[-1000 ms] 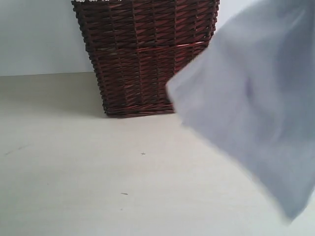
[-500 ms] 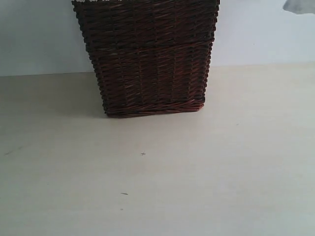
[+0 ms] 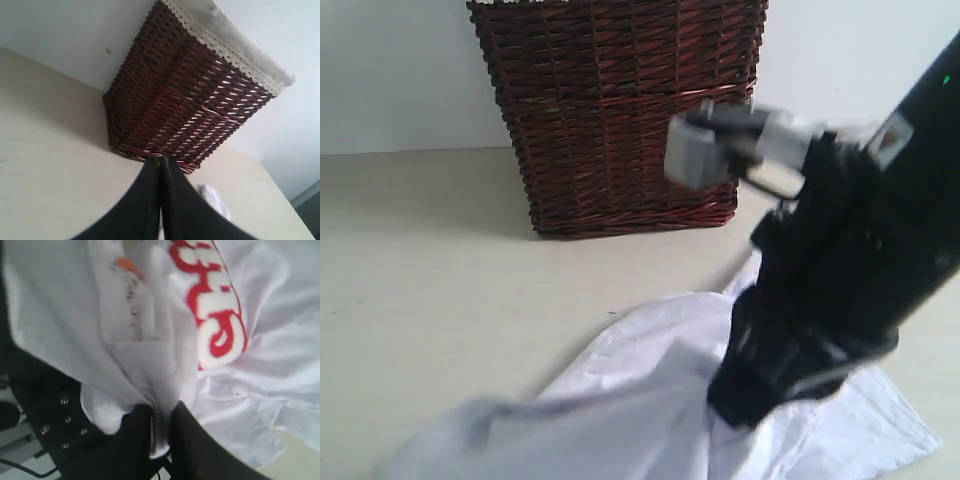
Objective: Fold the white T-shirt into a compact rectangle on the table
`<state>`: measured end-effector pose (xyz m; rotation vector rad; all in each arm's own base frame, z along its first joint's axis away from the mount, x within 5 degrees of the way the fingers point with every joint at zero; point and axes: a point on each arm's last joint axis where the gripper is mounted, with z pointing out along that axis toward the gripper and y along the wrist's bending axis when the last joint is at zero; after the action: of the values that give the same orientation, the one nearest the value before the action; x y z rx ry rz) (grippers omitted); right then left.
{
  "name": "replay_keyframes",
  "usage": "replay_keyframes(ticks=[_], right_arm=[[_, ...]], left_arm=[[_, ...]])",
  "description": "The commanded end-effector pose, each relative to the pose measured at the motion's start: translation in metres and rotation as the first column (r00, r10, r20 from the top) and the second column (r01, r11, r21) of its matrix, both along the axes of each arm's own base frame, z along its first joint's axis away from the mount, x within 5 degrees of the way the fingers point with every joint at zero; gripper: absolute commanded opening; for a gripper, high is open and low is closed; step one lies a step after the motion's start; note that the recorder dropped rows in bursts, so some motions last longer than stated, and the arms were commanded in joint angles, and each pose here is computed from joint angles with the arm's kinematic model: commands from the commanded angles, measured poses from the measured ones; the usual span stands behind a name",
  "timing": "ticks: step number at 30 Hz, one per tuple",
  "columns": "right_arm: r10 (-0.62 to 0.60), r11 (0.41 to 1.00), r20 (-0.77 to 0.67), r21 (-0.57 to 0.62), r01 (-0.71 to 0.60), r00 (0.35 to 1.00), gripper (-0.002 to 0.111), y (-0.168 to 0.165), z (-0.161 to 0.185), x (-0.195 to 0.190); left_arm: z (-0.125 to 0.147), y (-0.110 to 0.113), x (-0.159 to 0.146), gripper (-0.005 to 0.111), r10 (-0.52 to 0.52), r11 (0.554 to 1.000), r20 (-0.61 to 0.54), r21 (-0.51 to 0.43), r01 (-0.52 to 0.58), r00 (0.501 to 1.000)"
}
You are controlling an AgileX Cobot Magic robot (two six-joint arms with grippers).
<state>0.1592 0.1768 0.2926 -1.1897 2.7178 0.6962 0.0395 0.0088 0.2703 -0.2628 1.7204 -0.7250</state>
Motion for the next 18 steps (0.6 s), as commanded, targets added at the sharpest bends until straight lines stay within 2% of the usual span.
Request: replay_keyframes(ticks=[1, 3, 7, 9, 10, 11, 12, 13, 14, 16, 18], right_arm=[[0.051, 0.997, -0.032, -0.053, -0.053, 0.998, 0.045, 0.005, -0.027, -0.003], [0.058, 0.997, 0.016, -0.06, -0.057, 0.998, 0.056, 0.006, -0.021, 0.002], [0.057, 0.994, 0.299, -0.103, -0.027, 0.952, 0.058, 0.003, 0.027, 0.026], [-0.045, 0.985, 0.429, -0.132, 0.112, 0.902, 0.057, -0.006, 0.051, 0.037], [-0.138, 0.956, 0.488, -0.162, 0.245, 0.862, 0.053, -0.014, 0.054, 0.045], [-0.149, 0.937, 0.513, -0.199, 0.286, 0.846, 0.05, -0.019, 0.051, 0.048], [-0.15, 0.907, 0.515, -0.269, 0.325, 0.844, 0.042, -0.022, 0.034, 0.053], [-0.127, 0.888, 0.487, -0.332, 0.317, 0.864, 0.034, -0.02, 0.015, 0.057], [-0.118, 0.883, 0.466, -0.355, 0.308, 0.877, 0.031, -0.017, 0.005, 0.06], [-0.129, 0.895, 0.479, -0.322, 0.31, 0.868, 0.03, -0.009, -0.002, 0.068], [-0.167, 0.917, 0.523, -0.228, 0.326, 0.836, 0.03, -0.001, -0.001, 0.075]], left_arm=[[-0.001, 0.0, 0.0, 0.001, 0.003, 1.0, 0.002, 0.009, -0.003, 1.0], [-0.001, 0.0, 0.0, 0.001, 0.003, 1.0, 0.002, 0.009, -0.003, 1.0], [-0.001, 0.0, 0.0, 0.001, 0.003, 1.0, 0.002, 0.009, -0.003, 1.0], [-0.001, 0.0, 0.0, 0.001, 0.003, 1.0, 0.002, 0.009, -0.003, 1.0], [-0.001, 0.0, 0.0, 0.001, 0.003, 1.0, 0.002, 0.009, -0.003, 1.0], [-0.001, 0.0, 0.0, 0.001, 0.003, 1.0, 0.002, 0.009, -0.003, 1.0], [-0.001, 0.0, 0.0, 0.001, 0.003, 1.0, 0.002, 0.009, -0.003, 1.0], [-0.001, 0.0, 0.0, 0.001, 0.003, 1.0, 0.002, 0.009, -0.003, 1.0], [-0.001, 0.0, 0.0, 0.001, 0.003, 1.0, 0.002, 0.009, -0.003, 1.0], [-0.001, 0.0, 0.0, 0.001, 0.003, 1.0, 0.002, 0.009, -0.003, 1.0], [0.004, 0.004, 0.002, 0.001, 0.034, 0.993, 0.094, 0.106, -0.044, 0.995]])
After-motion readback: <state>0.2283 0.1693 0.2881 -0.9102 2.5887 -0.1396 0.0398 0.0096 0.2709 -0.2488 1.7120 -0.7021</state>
